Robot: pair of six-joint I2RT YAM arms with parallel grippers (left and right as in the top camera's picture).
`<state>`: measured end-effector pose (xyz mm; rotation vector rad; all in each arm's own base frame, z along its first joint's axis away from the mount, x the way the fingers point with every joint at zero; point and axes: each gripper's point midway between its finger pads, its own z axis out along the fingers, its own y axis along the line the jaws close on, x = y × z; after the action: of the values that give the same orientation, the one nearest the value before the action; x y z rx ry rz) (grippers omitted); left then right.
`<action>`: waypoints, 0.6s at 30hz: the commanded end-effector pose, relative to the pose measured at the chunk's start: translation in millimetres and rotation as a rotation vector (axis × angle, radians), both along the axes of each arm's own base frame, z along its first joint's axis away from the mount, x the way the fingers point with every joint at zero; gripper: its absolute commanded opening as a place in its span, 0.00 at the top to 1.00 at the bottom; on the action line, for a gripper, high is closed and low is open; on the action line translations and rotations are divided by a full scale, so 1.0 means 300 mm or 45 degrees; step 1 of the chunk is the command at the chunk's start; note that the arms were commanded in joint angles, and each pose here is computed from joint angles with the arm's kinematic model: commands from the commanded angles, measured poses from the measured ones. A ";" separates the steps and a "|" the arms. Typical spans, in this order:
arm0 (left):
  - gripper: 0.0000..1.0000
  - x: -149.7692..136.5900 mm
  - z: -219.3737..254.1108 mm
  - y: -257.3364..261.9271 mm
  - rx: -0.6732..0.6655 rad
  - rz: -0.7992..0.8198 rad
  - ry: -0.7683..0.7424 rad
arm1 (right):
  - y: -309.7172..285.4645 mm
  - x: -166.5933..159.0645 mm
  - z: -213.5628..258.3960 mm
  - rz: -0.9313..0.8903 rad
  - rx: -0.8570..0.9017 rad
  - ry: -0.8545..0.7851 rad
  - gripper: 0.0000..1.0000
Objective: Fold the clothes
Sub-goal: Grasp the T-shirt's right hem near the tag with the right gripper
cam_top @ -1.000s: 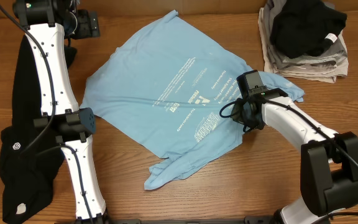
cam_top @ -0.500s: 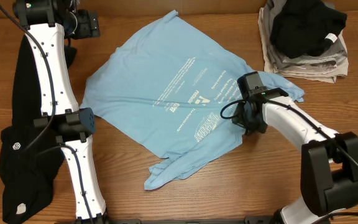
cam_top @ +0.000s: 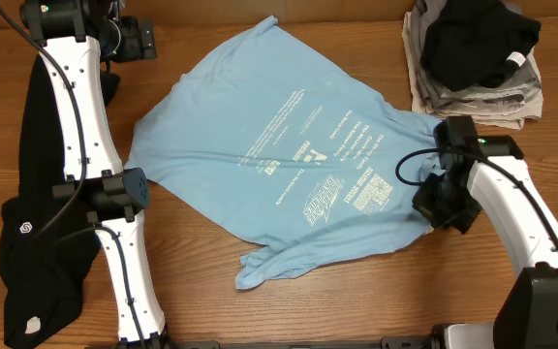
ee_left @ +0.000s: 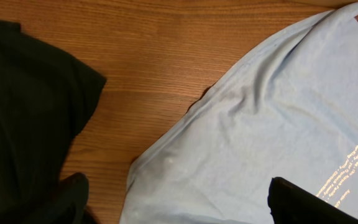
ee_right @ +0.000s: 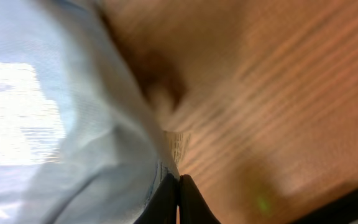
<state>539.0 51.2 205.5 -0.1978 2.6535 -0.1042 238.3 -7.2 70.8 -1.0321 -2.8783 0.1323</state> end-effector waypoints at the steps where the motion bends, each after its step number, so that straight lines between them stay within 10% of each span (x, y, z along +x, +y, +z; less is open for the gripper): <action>1: 0.04 -0.016 0.074 0.003 0.043 -0.041 -0.057 | -0.028 -0.064 -0.036 -0.104 0.016 0.073 0.96; 12: 0.04 -0.045 0.058 0.000 0.043 -0.052 -0.005 | -0.064 -0.177 -0.015 -0.256 0.089 0.219 0.95; 18: 0.03 -0.064 0.121 -0.008 0.037 -0.057 -0.048 | -0.060 -0.151 0.065 -0.213 0.108 0.111 0.48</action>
<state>527.0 50.3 200.1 -0.1682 2.7084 -0.0963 180.5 -24.6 69.3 -1.1894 -2.5832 0.1012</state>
